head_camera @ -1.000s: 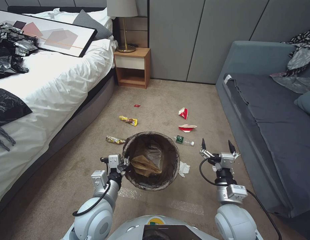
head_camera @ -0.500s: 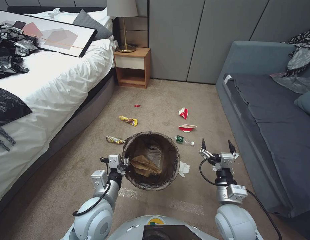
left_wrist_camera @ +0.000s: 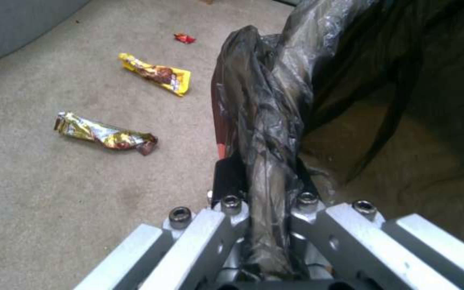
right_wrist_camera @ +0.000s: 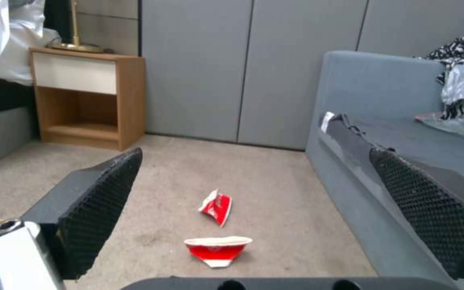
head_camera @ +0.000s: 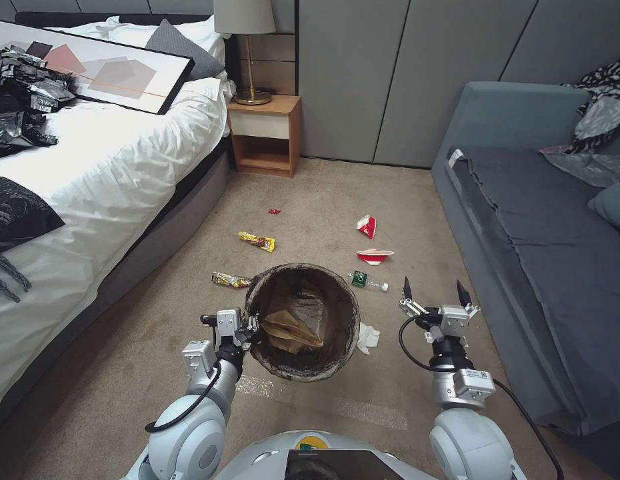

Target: Pick up the trash bin, then pick up the garbage from the floor and place it into the trash bin.

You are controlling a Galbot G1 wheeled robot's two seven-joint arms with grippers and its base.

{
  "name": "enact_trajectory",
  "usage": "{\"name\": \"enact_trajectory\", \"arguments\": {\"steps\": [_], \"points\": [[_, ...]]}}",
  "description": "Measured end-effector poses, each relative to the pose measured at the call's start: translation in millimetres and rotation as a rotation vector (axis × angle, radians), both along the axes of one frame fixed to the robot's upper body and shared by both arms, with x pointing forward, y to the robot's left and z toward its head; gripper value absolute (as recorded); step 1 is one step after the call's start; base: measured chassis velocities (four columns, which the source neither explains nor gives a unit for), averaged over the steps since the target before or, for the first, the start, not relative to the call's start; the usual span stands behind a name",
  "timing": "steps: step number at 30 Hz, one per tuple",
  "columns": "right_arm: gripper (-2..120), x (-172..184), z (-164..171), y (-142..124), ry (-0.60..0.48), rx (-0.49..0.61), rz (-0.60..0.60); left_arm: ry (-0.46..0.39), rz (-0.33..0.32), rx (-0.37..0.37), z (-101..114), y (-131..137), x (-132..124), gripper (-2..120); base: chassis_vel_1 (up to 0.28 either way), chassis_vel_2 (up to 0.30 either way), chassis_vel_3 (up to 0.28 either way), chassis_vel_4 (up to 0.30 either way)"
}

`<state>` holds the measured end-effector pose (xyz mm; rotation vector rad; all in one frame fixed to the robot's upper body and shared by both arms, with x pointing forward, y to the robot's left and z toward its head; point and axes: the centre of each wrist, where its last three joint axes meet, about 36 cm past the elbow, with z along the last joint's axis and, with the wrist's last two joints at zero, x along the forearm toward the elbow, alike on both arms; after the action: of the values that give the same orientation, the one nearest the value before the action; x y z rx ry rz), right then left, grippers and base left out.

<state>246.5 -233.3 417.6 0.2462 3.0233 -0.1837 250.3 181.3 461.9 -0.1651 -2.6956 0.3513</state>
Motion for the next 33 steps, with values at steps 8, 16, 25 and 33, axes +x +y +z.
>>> {"name": "enact_trajectory", "arguments": {"steps": [8, 16, 25, 33], "points": [[100, 0, 0, 0, 0.0, 0.0, 0.0, 0.0, 0.0, 0.0, 0, 0, 0, 2, 0.0, 0.0, 0.0, 0.0], [100, 17, 11, -12, 0.049, 0.017, 0.006, -0.041, 0.051, 0.009, 9, 1, 1, 2, 0.0, 0.0, 0.0, 0.0], [100, 24, 19, -22, 0.055, -0.007, 0.065, -0.042, 0.047, 0.012, 11, 2, 1, 2, 0.0, 0.0, 0.0, 0.0], [100, 30, 12, -31, 0.111, -0.017, 0.168, -0.044, 0.046, 0.014, 12, 2, 0, 2, 0.0, 0.0, 0.0, 0.0]]}}
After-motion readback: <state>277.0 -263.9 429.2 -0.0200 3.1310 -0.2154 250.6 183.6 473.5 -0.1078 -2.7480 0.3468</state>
